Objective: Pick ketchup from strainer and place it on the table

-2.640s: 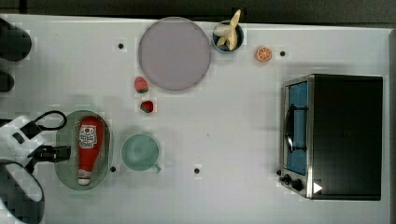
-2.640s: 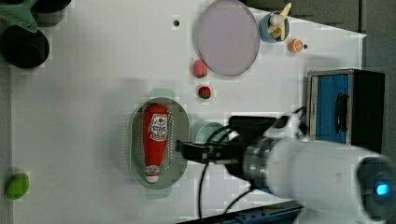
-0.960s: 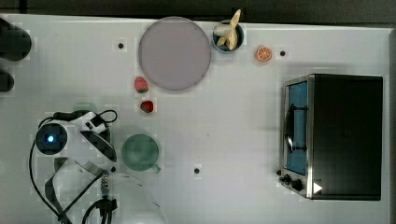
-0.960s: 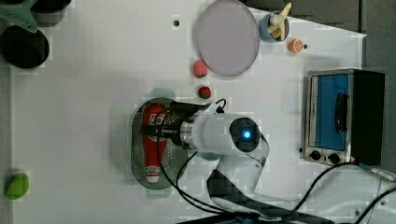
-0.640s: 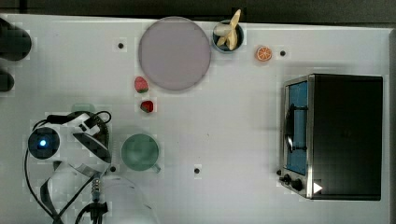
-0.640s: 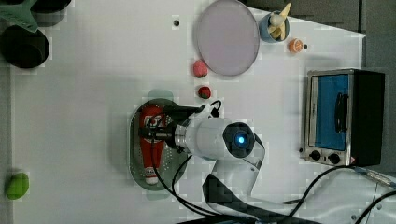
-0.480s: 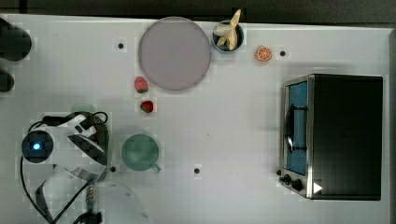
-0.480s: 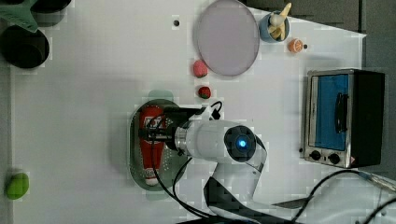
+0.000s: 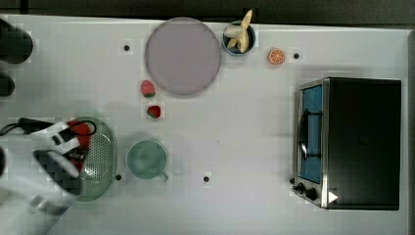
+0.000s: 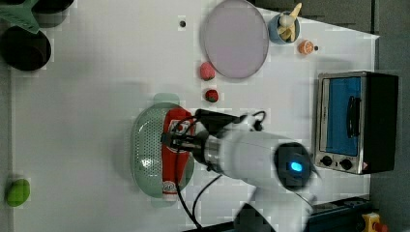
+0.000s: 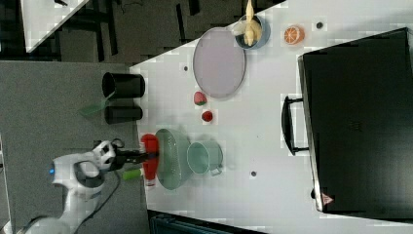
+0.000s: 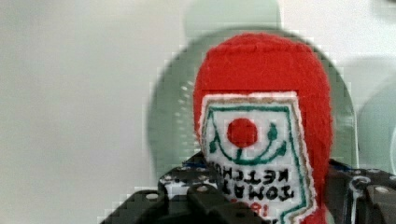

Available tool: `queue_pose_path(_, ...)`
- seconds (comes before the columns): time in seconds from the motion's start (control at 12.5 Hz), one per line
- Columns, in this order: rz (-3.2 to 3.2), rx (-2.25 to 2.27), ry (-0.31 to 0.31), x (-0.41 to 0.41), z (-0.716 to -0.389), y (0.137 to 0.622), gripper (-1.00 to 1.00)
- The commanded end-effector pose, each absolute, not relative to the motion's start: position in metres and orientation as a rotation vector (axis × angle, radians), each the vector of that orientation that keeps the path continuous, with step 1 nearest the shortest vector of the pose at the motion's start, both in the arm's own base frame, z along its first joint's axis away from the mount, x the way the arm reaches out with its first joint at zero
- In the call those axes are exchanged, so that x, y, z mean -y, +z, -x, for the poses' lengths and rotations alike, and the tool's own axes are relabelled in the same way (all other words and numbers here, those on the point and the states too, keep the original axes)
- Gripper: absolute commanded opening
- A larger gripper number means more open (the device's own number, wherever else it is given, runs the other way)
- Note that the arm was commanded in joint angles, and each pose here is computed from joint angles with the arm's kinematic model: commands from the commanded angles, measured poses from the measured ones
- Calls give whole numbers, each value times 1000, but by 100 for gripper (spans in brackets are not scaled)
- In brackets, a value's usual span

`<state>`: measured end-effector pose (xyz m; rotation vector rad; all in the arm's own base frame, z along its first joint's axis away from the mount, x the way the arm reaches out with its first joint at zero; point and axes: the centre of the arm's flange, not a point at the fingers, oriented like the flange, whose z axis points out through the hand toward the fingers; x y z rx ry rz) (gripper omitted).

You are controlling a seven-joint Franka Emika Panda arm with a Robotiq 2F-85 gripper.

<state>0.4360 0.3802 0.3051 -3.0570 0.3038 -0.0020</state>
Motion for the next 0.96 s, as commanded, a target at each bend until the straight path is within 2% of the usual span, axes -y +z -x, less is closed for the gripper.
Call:
queue_pose_path(0.08,3001,-458,-50,-352,-481,374,19)
queue_pose_path(0.24,3065,-395,-51,-309,-511,406,19)
queue_pose_path(0.48,3139,-395,28,-223,-558,436,19)
queue_pose_path(0.72,3154,-420,22,-126,-592,440,19)
queue_pose_path(0.96,3177,-372,19,-41,-606,436,19)
